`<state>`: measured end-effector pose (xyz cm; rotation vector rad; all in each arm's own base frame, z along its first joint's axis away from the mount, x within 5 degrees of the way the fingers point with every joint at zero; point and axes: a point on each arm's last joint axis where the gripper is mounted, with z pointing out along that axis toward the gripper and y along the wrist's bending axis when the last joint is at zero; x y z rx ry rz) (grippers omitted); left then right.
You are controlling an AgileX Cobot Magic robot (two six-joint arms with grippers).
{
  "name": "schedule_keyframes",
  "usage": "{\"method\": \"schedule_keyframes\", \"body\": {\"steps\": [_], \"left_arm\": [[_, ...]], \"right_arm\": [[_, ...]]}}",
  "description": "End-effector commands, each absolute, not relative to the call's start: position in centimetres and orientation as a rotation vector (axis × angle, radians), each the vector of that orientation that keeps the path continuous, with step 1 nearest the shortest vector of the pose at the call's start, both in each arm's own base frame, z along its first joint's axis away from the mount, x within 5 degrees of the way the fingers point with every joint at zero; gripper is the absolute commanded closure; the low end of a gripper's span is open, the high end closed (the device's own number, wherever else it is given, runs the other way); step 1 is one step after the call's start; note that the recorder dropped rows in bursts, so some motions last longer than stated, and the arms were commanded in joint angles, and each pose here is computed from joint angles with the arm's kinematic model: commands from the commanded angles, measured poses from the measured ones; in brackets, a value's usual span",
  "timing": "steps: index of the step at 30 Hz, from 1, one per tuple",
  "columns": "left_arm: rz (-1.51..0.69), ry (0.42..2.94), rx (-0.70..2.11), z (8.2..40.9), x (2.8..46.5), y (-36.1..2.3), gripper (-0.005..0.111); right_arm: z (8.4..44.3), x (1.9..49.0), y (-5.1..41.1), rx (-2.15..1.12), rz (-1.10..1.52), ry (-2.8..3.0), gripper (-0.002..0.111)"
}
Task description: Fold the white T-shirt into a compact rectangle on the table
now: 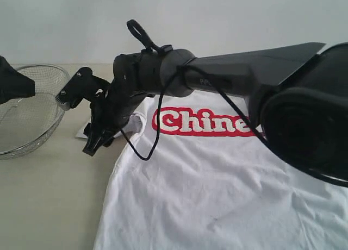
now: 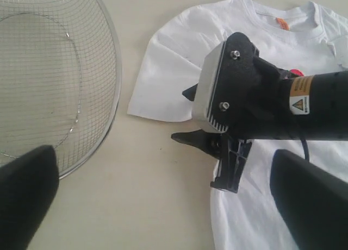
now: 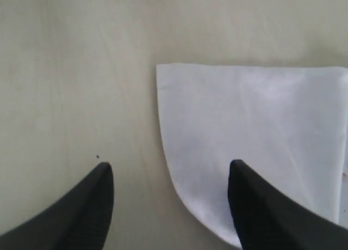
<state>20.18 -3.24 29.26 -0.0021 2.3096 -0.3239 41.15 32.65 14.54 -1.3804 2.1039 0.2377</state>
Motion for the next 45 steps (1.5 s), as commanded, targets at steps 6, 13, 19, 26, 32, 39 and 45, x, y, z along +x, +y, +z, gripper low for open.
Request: {"method": "schedule_keyframes", "body": {"steps": [6,13,19,26,32,39,45], "left_arm": [[-0.329,2.293,-0.024,29.4,20.2,-3.2,0.008],[-0.331,2.295,-0.025,29.4,20.2,-3.2,0.008],[-0.334,2.295,-0.027,29.4,20.2,-3.2,0.008],[-0.334,2.297,-0.026,29.3,20.1,-3.2,0.008],[-0.334,2.297,-0.026,29.3,20.1,-3.2,0.008],[-0.334,2.297,-0.026,29.3,20.1,-3.2,0.008],[-0.334,2.297,-0.026,29.3,20.1,-3.2,0.008]], "right_arm": [[14.1,42.3,33.3,-1.390,0.186,2.095,0.053],[12.7,42.7,33.5,-1.384,0.184,2.102,0.053],[12.1,42.8,33.4,-1.379,0.167,2.115,0.063],[12.0,42.8,33.3,-1.386,0.159,2.121,0.068],[11.9,42.7,33.2,-1.404,0.147,2.133,0.102],[12.2,42.8,33.3,-1.381,0.149,2.123,0.108],[15.2,43.4,33.6,-1.157,0.216,2.088,0.108]]}}
